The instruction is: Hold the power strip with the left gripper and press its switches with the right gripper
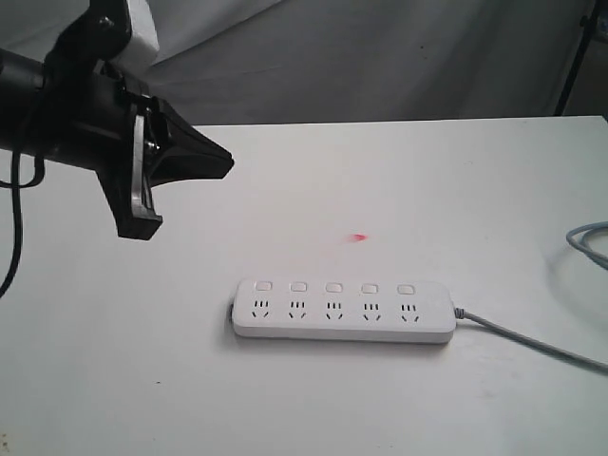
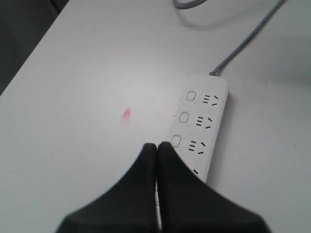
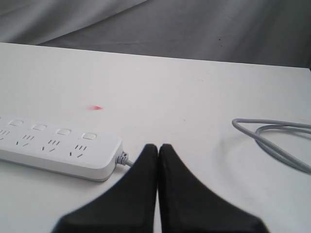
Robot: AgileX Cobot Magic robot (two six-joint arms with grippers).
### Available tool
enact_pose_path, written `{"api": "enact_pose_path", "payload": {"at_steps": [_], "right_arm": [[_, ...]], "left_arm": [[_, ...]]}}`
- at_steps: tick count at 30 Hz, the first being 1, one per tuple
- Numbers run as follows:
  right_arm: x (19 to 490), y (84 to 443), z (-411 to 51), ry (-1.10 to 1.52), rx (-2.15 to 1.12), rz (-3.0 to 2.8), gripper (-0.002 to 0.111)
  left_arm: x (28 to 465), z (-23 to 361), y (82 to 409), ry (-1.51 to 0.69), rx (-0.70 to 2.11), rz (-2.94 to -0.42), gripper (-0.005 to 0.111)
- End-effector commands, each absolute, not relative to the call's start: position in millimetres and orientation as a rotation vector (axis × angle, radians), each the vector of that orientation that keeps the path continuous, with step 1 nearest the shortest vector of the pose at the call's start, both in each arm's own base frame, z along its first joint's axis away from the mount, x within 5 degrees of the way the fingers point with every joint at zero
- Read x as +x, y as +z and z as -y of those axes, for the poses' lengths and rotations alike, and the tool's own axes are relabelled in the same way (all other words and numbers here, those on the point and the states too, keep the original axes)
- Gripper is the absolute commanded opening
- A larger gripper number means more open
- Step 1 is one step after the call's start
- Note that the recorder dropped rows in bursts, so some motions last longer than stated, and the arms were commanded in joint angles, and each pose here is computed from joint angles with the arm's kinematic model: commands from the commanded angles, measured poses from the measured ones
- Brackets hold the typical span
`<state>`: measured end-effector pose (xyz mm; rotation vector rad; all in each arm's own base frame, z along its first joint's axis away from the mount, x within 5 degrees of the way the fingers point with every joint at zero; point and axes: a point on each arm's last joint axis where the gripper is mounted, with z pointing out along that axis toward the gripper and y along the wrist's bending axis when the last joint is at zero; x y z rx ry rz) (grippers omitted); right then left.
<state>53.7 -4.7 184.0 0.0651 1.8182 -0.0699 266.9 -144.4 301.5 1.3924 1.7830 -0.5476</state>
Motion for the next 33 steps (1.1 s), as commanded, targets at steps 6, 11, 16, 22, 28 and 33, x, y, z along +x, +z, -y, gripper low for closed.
{"api": "enact_pose_path", "payload": {"at_steps": [6, 11, 16, 22, 28, 33], "right_arm": [[53.6, 183.2, 4.4, -0.063, 0.063, -1.815, 0.0], [53.6, 183.2, 4.4, -0.063, 0.063, -1.815, 0.0], [53.6, 183.2, 4.4, -0.063, 0.063, -1.815, 0.0], [53.6, 183.2, 4.4, -0.063, 0.063, -1.815, 0.0], [53.6, 183.2, 4.4, -0.063, 0.063, -1.815, 0.0], [53.6, 183.2, 4.4, -0.063, 0.063, -1.815, 0.0]], "left_arm": [[261.6, 144.8, 307.8, -0.558, 1.386, -1.777, 0.001], [262.0, 144.3, 307.5, -0.546, 1.392, -1.776, 0.001], [248.5, 133.6, 342.5, -0.391, 1.302, -1.667, 0.001], [215.0, 77.4, 431.1, -0.19, 0.603, -1.498, 0.001], [166.2, 29.1, 466.0, -0.057, 0.387, -1.387, 0.001], [121.3, 12.8, 472.7, 0.078, 0.307, -1.306, 0.001]]}}
